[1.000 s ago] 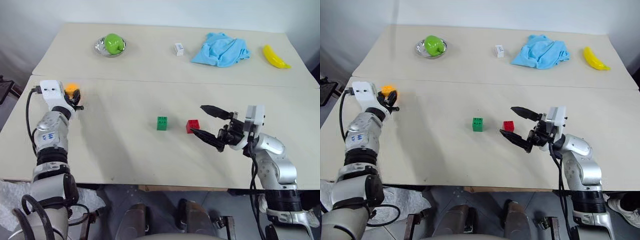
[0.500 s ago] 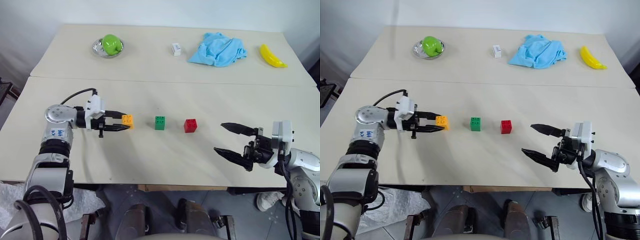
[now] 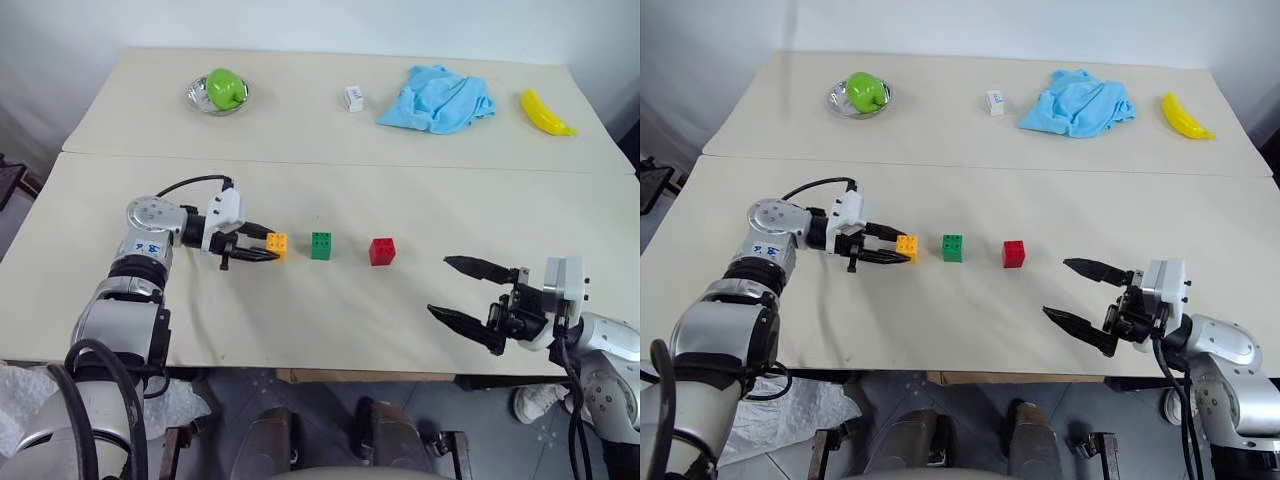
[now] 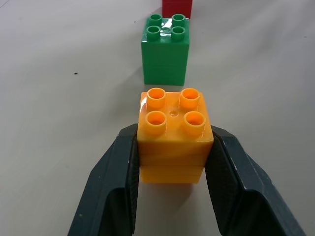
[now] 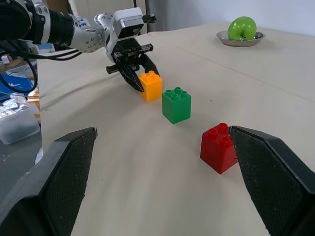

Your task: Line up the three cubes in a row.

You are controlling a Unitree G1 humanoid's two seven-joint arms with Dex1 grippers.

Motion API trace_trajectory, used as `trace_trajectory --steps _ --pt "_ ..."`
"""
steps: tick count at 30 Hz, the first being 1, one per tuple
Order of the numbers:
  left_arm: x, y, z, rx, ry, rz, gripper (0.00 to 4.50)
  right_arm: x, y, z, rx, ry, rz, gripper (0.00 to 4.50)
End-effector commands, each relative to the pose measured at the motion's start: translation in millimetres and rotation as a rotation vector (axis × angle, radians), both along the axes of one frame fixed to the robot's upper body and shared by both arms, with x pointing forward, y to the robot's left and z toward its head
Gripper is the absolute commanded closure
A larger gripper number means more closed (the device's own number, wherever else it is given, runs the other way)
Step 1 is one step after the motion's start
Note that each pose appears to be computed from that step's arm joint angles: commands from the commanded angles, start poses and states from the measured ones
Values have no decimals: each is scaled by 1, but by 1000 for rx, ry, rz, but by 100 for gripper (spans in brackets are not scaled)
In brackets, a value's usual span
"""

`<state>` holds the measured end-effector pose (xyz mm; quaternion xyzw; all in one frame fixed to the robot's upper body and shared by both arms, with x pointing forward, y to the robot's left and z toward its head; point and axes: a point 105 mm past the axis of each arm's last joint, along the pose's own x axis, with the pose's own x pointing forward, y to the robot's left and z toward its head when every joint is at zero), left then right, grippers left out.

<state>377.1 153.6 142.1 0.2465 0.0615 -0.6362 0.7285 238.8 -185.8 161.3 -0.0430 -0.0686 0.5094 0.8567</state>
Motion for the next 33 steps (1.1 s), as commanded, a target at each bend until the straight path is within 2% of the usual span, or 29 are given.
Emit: trace_trajectory --steps 1,8,18,27,33 --pt "6 6 6 3 -4 53 227 -5 -1 11 12 -53 -14 0" --pt "8 15 7 16 -28 90 7 -5 2 10 17 -50 -13 0" --pt "4 36 9 -56 -61 159 3 2 2 11 9 -48 26 0" --pt "-3 59 2 -61 -54 211 3 6 5 11 6 -42 60 0" --pt "-14 53 6 -134 -47 124 3 7 4 11 7 -43 63 0"
